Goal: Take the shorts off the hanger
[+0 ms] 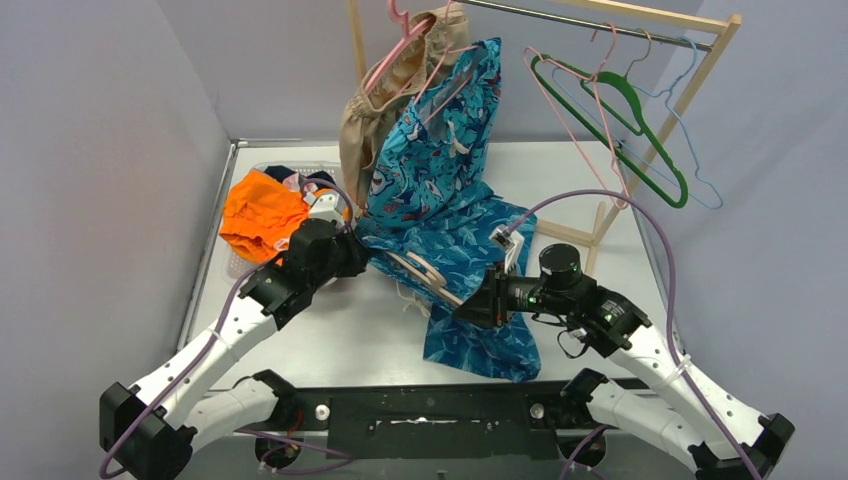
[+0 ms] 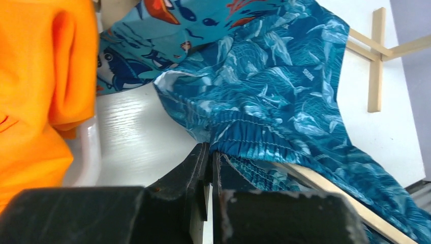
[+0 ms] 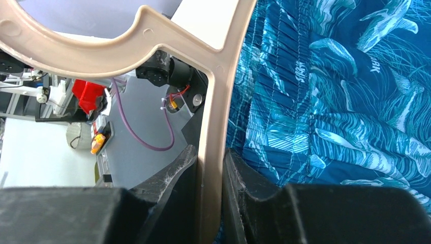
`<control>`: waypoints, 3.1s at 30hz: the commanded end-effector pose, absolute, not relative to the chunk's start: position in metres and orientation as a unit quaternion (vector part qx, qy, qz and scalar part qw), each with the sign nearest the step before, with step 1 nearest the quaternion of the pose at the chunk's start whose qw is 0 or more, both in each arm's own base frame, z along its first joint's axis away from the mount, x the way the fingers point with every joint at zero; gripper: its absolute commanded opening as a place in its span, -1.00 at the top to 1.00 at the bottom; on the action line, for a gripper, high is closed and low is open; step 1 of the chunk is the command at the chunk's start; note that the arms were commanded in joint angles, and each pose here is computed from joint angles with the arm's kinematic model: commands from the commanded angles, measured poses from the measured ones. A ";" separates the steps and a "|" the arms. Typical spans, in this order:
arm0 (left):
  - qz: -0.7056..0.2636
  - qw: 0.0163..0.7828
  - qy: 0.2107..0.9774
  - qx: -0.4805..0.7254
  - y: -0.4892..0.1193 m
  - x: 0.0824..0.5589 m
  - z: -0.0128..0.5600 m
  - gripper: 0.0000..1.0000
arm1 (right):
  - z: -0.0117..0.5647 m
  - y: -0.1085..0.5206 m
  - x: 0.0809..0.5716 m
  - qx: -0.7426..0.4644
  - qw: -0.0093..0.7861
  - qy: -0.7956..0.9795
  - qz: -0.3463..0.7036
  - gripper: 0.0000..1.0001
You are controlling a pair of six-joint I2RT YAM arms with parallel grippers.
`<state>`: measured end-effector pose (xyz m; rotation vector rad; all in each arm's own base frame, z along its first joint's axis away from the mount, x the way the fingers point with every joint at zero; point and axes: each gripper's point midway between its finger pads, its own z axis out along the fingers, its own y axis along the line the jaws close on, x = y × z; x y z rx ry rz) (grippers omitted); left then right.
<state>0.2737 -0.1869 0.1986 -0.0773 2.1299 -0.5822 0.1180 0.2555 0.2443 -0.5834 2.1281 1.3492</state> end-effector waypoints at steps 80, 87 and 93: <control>-0.452 0.368 0.790 0.189 -0.383 0.137 0.208 0.57 | 0.226 0.223 0.244 0.160 0.473 0.783 0.371 1.00; -0.440 0.376 0.793 0.193 -0.360 0.134 0.201 1.00 | 0.238 0.220 0.248 0.167 0.483 0.780 0.361 1.00; -0.425 0.373 0.796 0.216 -0.338 0.129 0.196 1.00 | 0.260 0.214 0.259 0.165 0.516 0.768 0.341 1.00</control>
